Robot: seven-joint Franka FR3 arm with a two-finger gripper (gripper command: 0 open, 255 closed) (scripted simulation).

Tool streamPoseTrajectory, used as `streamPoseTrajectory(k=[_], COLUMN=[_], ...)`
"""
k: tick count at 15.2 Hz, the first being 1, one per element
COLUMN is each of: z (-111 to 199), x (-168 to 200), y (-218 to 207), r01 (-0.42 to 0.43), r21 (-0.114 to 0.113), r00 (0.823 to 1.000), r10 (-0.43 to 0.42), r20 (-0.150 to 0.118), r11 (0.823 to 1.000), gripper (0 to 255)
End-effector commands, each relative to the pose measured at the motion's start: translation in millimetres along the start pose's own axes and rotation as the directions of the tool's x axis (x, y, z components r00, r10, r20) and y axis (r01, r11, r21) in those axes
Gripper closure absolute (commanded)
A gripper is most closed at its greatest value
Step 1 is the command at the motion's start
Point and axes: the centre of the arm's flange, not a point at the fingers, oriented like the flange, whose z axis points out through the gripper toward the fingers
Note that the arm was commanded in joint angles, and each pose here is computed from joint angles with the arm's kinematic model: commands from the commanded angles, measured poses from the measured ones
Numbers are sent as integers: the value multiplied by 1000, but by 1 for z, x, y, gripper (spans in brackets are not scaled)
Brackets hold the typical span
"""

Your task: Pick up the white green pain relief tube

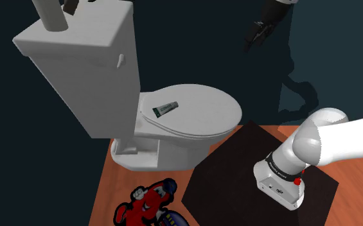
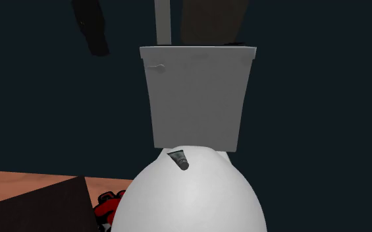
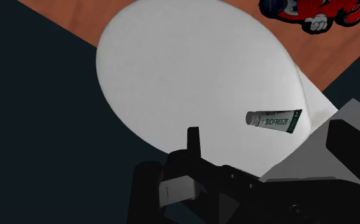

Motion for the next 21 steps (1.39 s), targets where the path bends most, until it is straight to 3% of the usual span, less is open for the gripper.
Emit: streamPoseTrajectory(k=[1,6,11,16,21], z=[0,53,106,161,215], x=[0,41,80,116,148], y=[0,-3,-14,-30,-53], r01=[0,182,358,522,668], r21=[0,-7,-11,-13,-13], r00=[1000,983,934,853,743], r10=[0,-182,-357,-521,-667], r20=[0,13,26,40,55], r11=[1000,983,934,853,744], gripper=[0,0,0,0,0])
